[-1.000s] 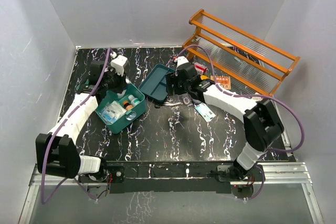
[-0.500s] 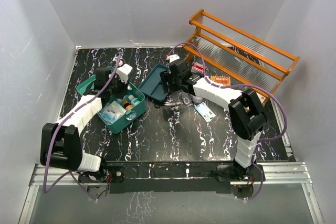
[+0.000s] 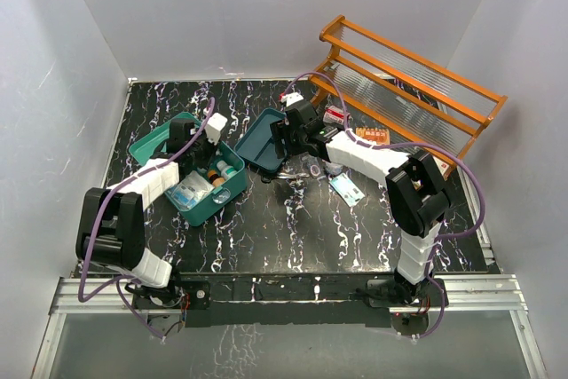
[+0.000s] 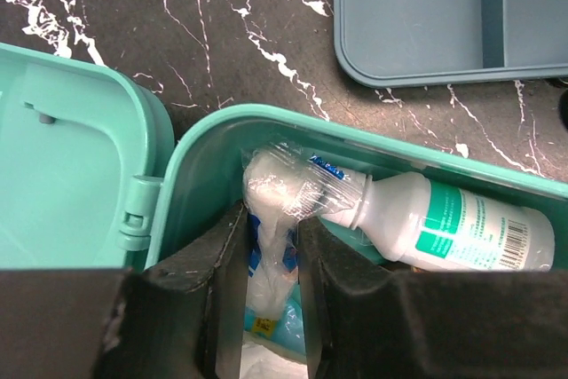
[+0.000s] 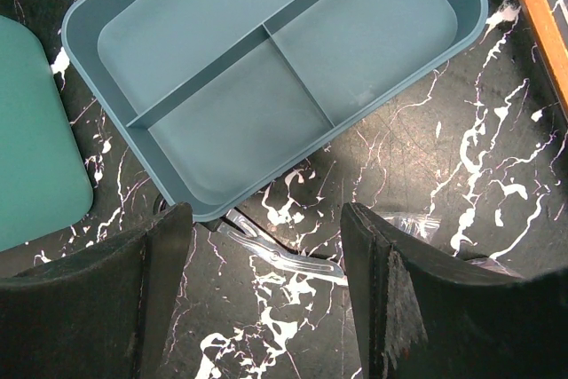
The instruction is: Organize the medicine kit
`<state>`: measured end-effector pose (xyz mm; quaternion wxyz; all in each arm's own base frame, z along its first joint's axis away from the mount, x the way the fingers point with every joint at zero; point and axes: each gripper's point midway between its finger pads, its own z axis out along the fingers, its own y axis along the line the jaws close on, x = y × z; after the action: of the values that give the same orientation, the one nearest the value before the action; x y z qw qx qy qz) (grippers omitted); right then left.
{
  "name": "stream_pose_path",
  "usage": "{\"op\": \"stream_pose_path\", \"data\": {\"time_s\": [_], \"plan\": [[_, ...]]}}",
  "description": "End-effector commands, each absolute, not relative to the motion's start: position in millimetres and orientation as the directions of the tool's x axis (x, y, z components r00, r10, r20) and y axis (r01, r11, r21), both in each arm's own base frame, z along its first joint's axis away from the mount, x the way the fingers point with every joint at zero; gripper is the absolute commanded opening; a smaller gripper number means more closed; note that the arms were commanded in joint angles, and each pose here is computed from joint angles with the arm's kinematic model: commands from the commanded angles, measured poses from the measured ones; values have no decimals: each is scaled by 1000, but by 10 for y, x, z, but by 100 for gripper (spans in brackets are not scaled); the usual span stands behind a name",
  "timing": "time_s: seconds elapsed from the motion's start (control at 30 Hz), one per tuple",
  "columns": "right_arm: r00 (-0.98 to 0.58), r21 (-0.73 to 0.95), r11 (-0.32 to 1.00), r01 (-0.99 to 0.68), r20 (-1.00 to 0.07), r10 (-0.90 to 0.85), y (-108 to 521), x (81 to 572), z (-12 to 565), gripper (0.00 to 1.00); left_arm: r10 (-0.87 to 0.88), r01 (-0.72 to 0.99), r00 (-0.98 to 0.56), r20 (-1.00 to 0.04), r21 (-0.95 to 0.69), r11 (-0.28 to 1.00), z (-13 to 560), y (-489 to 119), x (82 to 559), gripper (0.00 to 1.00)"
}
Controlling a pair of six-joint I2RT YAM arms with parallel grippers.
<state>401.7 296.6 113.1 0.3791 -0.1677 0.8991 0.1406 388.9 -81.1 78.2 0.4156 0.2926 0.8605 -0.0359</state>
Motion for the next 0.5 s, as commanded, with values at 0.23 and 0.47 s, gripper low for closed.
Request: {"op": "stream_pose_path", "data": {"time_s": [0.23, 0.47], "plan": [[-613, 136, 900, -415, -773, -166, 3044, 4162, 1341, 66, 436, 490, -496, -751, 173, 854, 924, -788, 3920, 40], [-615, 142, 899, -414, -772, -161, 3035, 4139, 1347, 66, 401, 496, -475, -784, 138, 857, 1071, -865, 3896, 45]]}}
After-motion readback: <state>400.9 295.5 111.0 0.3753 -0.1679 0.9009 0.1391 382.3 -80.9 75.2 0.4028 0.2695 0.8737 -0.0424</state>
